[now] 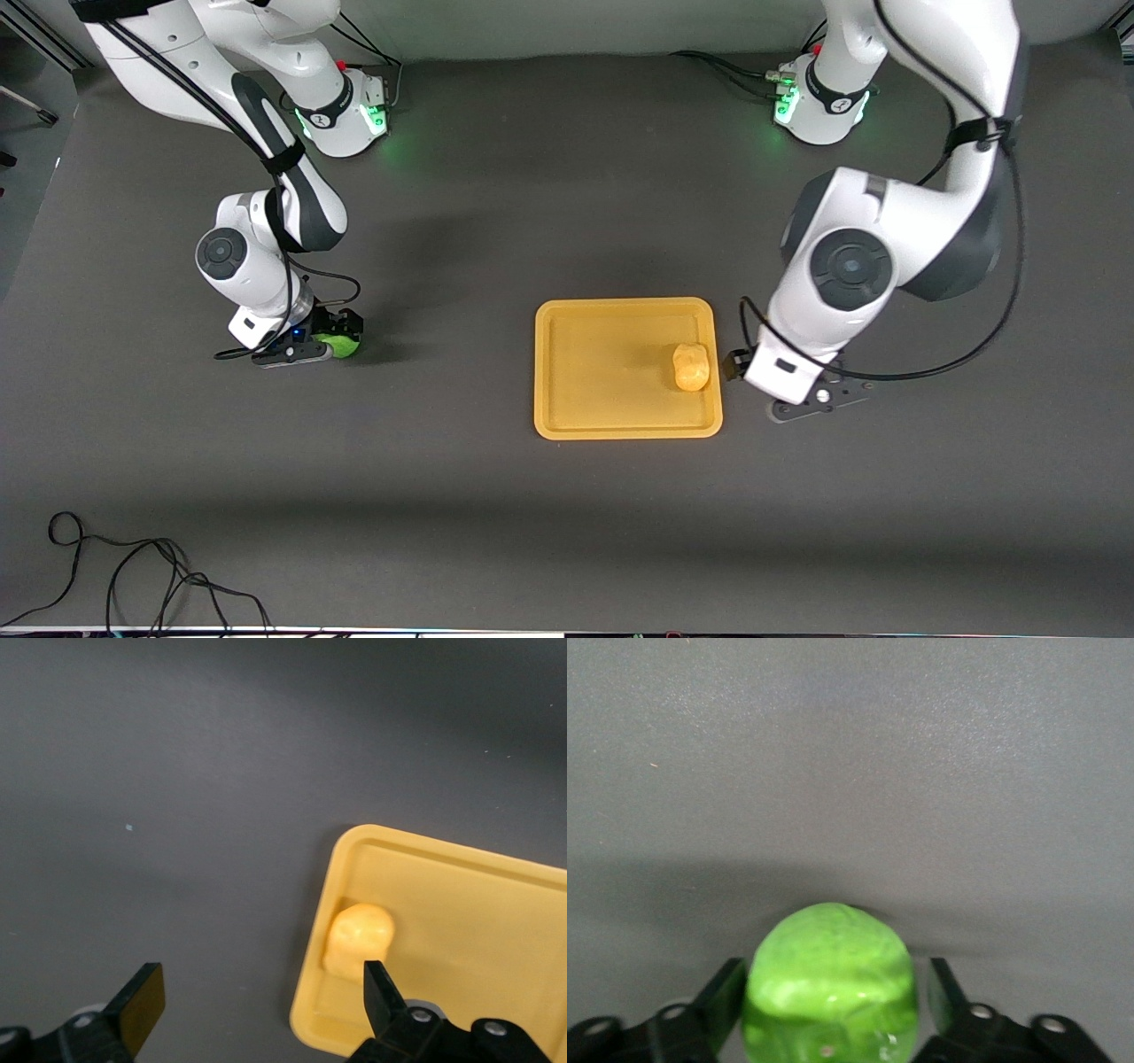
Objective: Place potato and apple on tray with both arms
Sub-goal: 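Release the potato on the tray while the right gripper grasps the apple, then lift the green apple and carry it over the tray with the right gripper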
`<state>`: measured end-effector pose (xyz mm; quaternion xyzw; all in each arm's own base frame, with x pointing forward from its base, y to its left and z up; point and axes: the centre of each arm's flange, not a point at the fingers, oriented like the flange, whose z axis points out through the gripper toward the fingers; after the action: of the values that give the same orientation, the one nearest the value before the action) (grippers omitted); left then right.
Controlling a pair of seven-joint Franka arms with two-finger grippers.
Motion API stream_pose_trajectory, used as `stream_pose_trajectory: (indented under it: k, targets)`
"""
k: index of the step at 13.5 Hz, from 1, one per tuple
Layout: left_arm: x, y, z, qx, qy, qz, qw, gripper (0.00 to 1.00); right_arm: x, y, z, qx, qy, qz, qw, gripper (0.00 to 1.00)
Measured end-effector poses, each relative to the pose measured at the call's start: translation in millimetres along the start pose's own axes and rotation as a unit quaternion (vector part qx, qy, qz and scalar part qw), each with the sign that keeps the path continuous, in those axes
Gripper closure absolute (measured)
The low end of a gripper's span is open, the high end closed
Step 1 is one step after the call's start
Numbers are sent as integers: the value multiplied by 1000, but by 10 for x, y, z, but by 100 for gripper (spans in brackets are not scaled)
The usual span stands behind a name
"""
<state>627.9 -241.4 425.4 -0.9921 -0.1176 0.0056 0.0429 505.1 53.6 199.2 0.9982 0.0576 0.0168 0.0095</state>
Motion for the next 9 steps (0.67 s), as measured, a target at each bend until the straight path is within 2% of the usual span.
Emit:
stream_pose_trajectory:
  k: [1, 3, 5, 9]
  targets:
    - [38, -117, -58, 2, -2, 8, 1000, 0, 16, 3, -24, 0, 2, 0, 1000, 27]
    - [126, -363, -181, 1, -3, 27, 1000, 0, 84, 14, -139, 1, 7, 2, 1000, 28]
    - [164, -589, -306, 3, -10, 51, 999, 0, 236, 29, -414, 2, 0, 3, 1000, 28]
    - [291, -1262, -586, -5, -2, 113, 994, 0, 735, 85, -1743, 9, -21, 7, 1000, 28]
